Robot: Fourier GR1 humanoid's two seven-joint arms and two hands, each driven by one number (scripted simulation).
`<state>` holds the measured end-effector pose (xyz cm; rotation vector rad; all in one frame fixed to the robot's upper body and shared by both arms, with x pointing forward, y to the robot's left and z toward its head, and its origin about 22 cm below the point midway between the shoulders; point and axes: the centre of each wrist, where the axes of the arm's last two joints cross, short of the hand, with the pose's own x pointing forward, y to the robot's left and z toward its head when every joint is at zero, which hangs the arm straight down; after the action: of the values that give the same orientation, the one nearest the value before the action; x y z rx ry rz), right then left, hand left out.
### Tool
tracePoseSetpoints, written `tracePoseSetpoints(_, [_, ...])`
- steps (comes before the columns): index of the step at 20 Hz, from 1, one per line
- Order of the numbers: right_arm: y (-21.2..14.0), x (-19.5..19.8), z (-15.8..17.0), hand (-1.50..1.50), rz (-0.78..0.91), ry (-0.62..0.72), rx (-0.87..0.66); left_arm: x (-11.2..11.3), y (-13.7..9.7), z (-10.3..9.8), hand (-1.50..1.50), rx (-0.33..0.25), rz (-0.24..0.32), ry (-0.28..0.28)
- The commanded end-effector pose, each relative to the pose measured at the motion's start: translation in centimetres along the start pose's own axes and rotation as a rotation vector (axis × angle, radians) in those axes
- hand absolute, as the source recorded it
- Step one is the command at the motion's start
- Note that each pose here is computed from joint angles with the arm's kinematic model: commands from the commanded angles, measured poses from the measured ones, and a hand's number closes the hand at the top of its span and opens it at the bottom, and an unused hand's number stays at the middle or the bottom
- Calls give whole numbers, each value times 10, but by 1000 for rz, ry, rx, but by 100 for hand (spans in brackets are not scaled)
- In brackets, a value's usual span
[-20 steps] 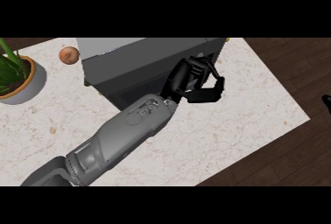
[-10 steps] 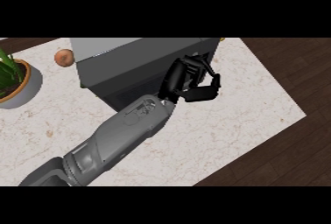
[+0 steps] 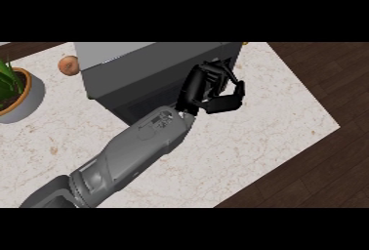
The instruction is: Pick up the milk, place it into the microwave and close the microwave
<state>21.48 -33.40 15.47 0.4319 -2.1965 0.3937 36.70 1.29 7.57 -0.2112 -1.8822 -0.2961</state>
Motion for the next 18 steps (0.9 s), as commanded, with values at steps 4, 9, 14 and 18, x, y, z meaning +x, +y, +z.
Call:
tracePoseSetpoints(4, [-5, 3, -1, -150, -13, 2, -5, 14, -28, -11, 150, -69, -17, -24])
tracePoseSetpoints(9, [-10, 6, -3, -150, -25, -9, -20, 1, -9, -11, 150, 199, 17, 74])
tracePoseSetpoints(14, [-17, 16, -5, -150, -3, -26, -38, -10, -1, -13, 150, 256, -15, 132])
tracePoseSetpoints(18, [-23, 23, -2, -150, 33, -29, -76, -19, 4, -9, 150, 230, -24, 159])
